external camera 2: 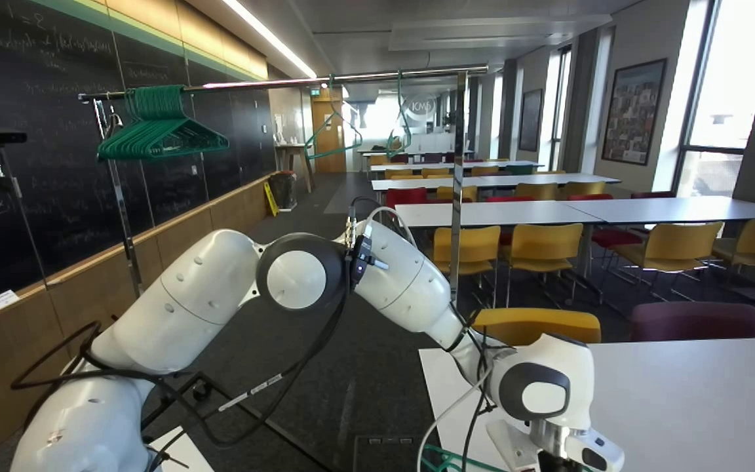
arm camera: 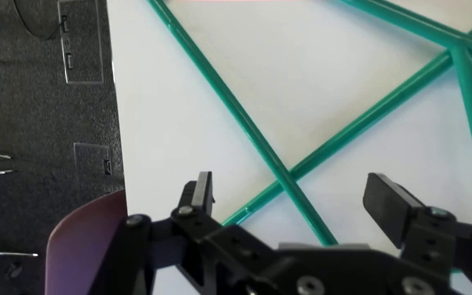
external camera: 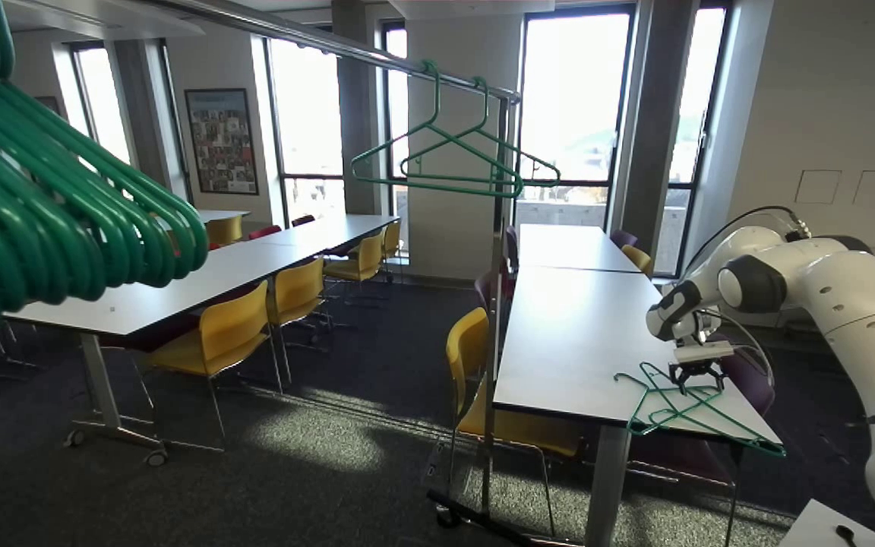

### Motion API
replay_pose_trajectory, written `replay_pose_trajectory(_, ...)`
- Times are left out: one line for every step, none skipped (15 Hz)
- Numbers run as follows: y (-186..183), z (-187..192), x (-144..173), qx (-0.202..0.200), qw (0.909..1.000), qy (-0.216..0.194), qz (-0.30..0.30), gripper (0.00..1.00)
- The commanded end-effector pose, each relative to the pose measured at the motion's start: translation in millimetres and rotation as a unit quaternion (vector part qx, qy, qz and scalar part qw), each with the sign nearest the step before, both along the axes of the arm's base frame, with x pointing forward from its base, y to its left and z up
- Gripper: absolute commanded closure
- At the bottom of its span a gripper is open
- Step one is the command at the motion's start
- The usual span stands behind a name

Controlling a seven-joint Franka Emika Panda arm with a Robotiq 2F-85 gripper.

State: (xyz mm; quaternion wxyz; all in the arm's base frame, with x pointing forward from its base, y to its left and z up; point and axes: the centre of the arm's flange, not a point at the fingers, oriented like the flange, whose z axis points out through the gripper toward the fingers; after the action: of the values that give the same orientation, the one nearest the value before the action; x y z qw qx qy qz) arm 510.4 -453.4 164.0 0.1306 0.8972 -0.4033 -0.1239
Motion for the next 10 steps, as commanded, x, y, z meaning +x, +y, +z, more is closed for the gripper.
replay_pose_trajectory(5.9,0.5,-8.0,0.01,0.9963,0.014,0.084,0.0)
replay_pose_trajectory(6.0,-3.0,-6.2,0.016,0.9952,0.018,0.094,0.0)
replay_pose_trajectory(6.7,-6.4,-4.4,0.021,0.9942,0.021,0.103,0.0)
replay_pose_trajectory(7.8,-10.4,-2.4,0.027,0.9935,0.023,0.108,0.0)
replay_pose_trajectory(7.6,-13.3,0.2,0.032,0.9926,0.025,0.114,0.0)
replay_pose_trajectory(8.8,-16.3,1.6,0.036,0.9918,0.026,0.12,0.0)
replay_pose_trajectory(9.8,-18.4,3.6,0.038,0.991,0.028,0.126,0.0)
replay_pose_trajectory(10.7,-19.5,5.2,0.039,0.9905,0.028,0.129,0.0)
replay_pose_trajectory(11.3,-20.4,6.6,0.041,0.99,0.029,0.132,0.0)
replay_pose_trajectory(11.4,-21.0,7.8,0.041,0.9898,0.029,0.134,0.0)
